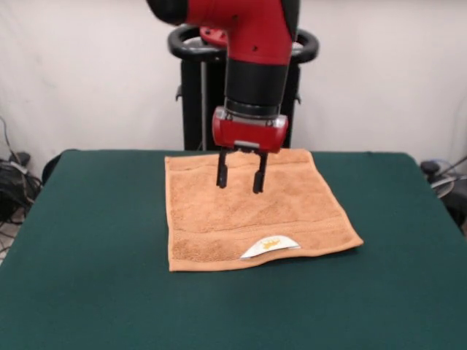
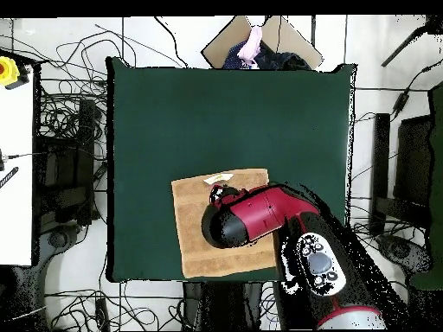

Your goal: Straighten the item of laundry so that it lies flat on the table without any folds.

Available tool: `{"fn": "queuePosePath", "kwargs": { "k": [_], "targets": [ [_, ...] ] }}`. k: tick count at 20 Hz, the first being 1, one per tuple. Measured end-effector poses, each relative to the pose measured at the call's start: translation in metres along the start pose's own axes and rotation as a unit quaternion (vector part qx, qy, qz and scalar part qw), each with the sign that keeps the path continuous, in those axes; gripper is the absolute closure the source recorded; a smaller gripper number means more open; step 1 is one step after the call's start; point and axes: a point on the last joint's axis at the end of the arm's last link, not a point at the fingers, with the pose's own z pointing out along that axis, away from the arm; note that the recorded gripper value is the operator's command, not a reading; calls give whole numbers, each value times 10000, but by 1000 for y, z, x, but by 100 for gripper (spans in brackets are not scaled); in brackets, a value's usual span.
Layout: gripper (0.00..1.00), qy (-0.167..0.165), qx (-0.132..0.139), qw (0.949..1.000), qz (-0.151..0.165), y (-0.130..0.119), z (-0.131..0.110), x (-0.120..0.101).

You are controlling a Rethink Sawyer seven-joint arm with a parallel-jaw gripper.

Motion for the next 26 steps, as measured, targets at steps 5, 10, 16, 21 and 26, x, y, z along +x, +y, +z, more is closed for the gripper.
{"fn": "queuePosePath", "kwargs": {
  "k": [5, 10, 16, 21, 26],
  "targets": [
    [0, 296, 36, 9994, -146, 2, 28, 24],
    [0, 403, 75, 9988, -255, 11, 36, 34],
    [0, 409, 198, 9981, -411, 21, 40, 38],
    [0, 415, 257, 9979, -430, 20, 39, 38],
    [0, 487, 303, 9977, -373, 16, 39, 39]
  ]
}}
